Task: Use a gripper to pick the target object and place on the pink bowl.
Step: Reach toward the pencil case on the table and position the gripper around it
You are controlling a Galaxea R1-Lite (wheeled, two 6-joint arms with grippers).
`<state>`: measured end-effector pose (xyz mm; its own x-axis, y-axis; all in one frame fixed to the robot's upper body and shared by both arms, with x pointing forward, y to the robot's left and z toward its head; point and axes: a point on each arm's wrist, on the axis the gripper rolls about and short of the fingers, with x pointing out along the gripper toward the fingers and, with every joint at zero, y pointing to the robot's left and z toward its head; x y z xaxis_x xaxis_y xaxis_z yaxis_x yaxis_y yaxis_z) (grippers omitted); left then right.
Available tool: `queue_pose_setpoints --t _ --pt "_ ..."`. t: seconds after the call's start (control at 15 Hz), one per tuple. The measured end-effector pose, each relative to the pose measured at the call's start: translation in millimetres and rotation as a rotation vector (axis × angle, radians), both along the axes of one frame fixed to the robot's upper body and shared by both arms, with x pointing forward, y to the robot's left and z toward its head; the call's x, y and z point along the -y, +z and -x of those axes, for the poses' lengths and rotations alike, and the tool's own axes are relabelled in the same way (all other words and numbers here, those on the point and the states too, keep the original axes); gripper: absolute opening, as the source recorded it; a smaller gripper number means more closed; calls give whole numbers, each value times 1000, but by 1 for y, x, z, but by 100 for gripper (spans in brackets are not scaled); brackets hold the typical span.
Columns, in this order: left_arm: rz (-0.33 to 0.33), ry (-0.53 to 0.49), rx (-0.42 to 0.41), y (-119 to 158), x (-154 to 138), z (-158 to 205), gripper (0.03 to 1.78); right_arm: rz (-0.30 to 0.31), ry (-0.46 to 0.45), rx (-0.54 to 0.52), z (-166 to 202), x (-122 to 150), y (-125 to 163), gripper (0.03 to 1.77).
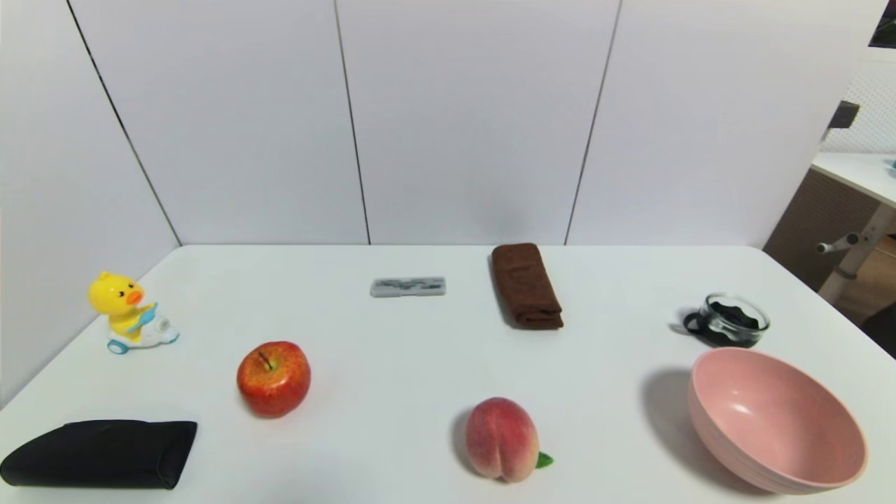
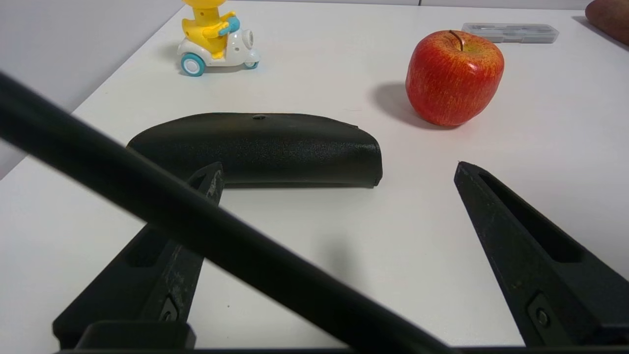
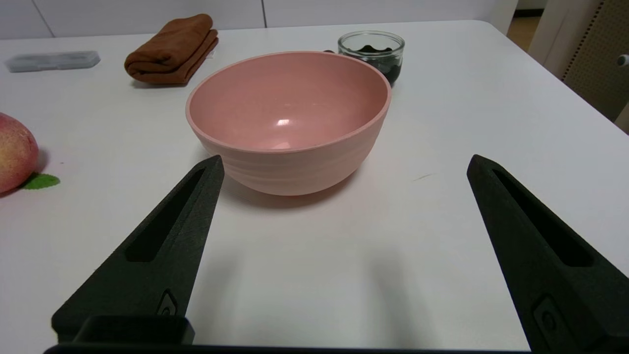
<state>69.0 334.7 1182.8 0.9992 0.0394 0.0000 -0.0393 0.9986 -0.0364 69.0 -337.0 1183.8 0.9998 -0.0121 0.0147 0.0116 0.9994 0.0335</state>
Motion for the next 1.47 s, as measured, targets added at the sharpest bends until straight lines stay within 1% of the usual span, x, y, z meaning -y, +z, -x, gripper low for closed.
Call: queue_pose_setpoints --t 0.4,0.53,0.67,0.8,0.87,0.93,1.07,1.13,1.33,1.47 --pt "0 0 0 0 0 0 169 3 -2 -6 0 0 1 171" --pt "0 0 0 0 0 0 169 3 3 17 1 0 18 171" --pt "0 0 0 0 0 0 169 0 16 52 4 0 51 171" --pt "0 0 0 0 0 0 169 -2 31 61 4 0 93 171" --pt "0 0 0 0 0 0 169 -4 39 72 1 0 117 171" --pt "0 0 0 0 0 0 169 -12 49 93 -3 0 149 171" --pt "0 0 0 0 0 0 169 -45 58 139 -17 0 204 171" --pt "0 0 0 0 0 0 169 -68 58 153 -29 -1 231 171" --pt "0 0 0 0 0 0 169 -106 61 185 -73 -4 295 171" --pt "0 0 0 0 0 0 169 -114 101 200 -106 -10 324 171"
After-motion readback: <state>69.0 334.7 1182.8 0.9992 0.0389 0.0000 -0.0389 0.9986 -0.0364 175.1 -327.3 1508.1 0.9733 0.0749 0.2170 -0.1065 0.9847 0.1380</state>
